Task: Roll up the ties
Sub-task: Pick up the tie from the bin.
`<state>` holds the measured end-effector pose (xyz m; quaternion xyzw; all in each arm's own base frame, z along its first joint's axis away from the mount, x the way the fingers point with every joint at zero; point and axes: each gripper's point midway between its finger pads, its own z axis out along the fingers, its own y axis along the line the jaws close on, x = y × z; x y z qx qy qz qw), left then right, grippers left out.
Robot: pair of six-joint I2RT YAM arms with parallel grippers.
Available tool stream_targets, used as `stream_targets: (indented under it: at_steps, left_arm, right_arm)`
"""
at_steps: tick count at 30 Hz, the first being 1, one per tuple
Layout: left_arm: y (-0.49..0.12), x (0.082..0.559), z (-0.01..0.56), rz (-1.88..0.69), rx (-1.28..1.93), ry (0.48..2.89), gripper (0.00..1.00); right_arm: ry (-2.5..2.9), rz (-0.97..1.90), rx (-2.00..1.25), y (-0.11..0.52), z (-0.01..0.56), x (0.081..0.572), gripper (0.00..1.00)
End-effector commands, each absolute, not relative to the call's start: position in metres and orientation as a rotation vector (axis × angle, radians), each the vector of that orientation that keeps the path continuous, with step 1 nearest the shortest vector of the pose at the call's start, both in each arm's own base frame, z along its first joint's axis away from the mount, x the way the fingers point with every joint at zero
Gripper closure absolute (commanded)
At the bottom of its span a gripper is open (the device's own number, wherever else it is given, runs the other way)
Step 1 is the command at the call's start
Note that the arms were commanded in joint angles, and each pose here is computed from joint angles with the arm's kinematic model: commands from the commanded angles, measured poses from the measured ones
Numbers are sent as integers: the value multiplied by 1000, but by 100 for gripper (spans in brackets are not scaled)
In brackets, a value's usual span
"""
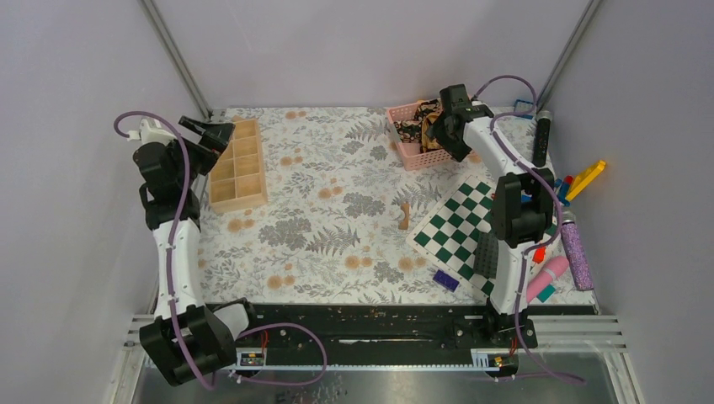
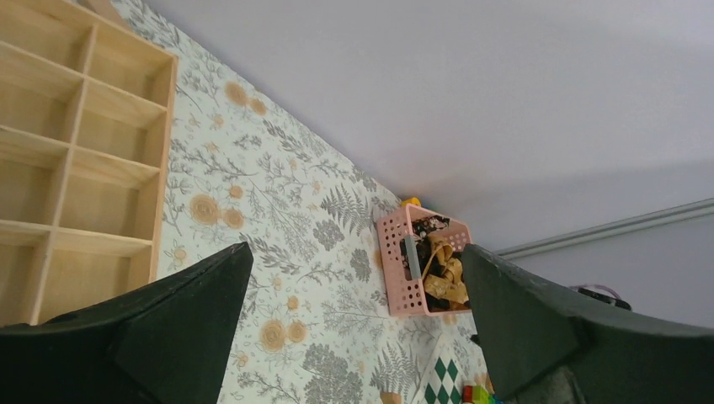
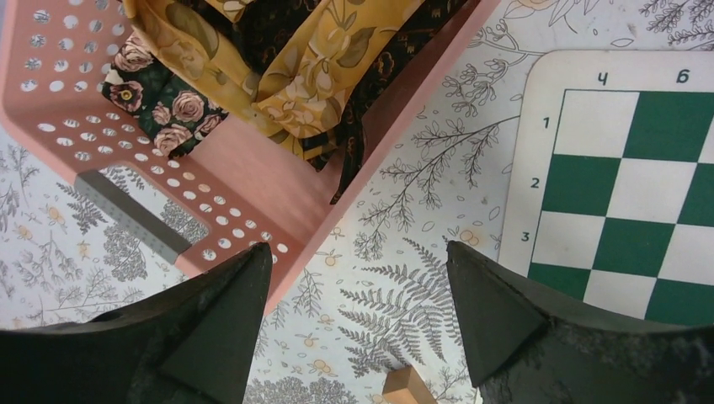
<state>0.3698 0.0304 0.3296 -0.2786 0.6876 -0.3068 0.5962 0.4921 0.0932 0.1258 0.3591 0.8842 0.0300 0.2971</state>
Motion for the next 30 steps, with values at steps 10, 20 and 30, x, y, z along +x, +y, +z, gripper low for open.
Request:
stream_targets:
  at_steps: [10,20,30]
  left_arm:
    - [27,369,320,-909,-670,1506,1]
    - [23,366,298,-897,-745,1568,1]
    - [7,352,297,-809,-657,1727,1]
  right_arm:
    - [2322,118,601,98,169,545,21]
    - [2358,176,490,118,152,578,30]
    - [2372,187,467,125,117,601,35]
